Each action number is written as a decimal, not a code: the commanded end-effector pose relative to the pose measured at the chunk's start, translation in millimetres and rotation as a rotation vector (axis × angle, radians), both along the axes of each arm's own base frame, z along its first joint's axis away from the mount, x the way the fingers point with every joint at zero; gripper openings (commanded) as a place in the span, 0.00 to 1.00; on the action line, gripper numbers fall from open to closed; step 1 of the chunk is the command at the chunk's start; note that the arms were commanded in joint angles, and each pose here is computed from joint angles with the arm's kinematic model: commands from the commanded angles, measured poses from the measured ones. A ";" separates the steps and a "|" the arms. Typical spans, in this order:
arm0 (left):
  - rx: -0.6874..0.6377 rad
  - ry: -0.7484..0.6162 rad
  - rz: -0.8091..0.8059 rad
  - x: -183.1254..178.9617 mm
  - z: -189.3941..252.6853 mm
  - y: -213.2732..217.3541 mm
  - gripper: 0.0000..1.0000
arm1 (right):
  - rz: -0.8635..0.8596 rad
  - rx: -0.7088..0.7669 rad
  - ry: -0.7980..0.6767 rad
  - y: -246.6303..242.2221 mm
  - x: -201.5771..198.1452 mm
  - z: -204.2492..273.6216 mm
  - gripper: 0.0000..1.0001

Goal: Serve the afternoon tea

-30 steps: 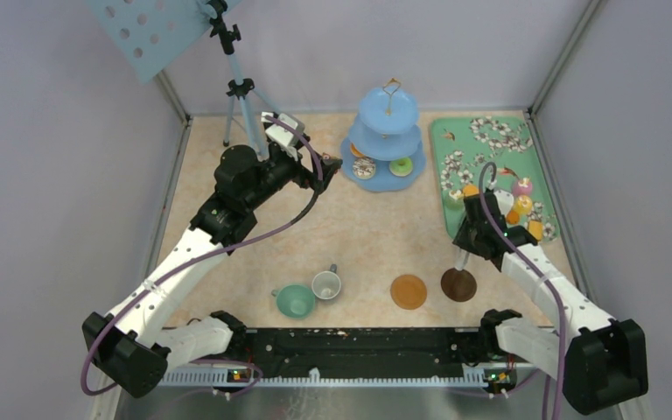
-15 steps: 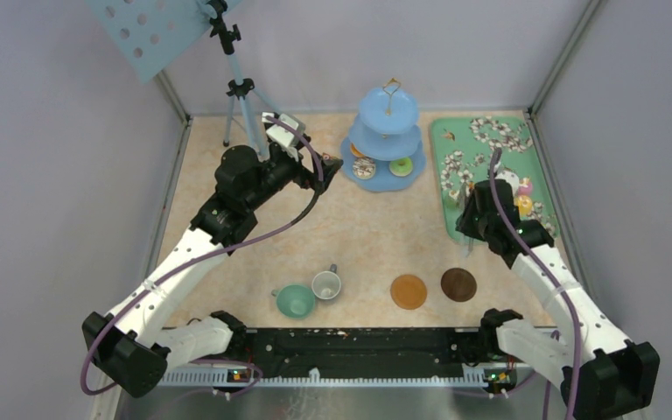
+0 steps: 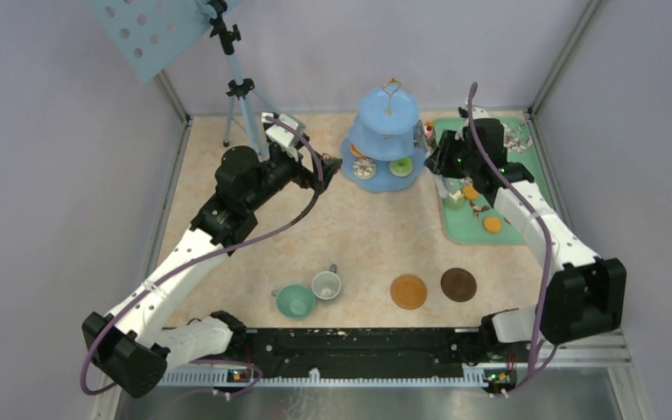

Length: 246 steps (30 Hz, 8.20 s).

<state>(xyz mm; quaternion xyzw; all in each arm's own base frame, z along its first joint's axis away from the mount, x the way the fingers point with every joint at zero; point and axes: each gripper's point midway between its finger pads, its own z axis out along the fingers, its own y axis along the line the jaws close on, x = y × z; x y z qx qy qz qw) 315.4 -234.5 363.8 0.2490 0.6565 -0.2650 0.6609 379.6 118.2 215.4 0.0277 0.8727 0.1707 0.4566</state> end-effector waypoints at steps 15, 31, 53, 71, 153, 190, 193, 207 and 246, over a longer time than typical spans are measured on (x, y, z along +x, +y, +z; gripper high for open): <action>-0.025 -0.065 0.002 -5.2 16.2 2.1 0.99 | 0.110 0.006 -0.128 26.5 80.4 18.2 0.09; -0.020 -0.056 0.007 -3.1 12.6 1.6 0.99 | 0.104 -0.055 -0.099 27.2 114.0 0.6 0.20; -0.019 -0.056 -0.003 -3.5 11.7 -0.1 0.99 | 0.063 -0.075 -0.125 10.8 76.9 28.1 0.49; -0.025 -0.051 -0.023 -5.7 11.1 -3.6 0.99 | -0.132 -0.180 0.050 -52.0 -45.6 -16.1 0.49; -0.007 -0.035 -0.013 0.0 2.9 -5.2 0.99 | -0.206 -0.262 0.212 -70.2 -69.8 -96.6 0.45; -0.005 -0.025 -0.017 1.1 -0.7 -7.1 0.99 | -0.220 -0.275 0.165 -71.6 -54.4 -103.0 0.20; -0.005 -0.027 -0.016 0.8 -0.1 -6.9 0.99 | -0.229 -0.268 0.143 -72.8 -56.1 -92.8 0.19; -0.011 -0.030 -0.023 -1.0 2.4 -7.1 0.99 | 0.021 -0.005 -0.047 -7.1 -50.1 -5.2 0.16; -0.011 -0.040 -0.018 -2.2 4.8 -5.3 0.99 | 0.132 0.081 -0.145 146.2 79.0 16.5 0.32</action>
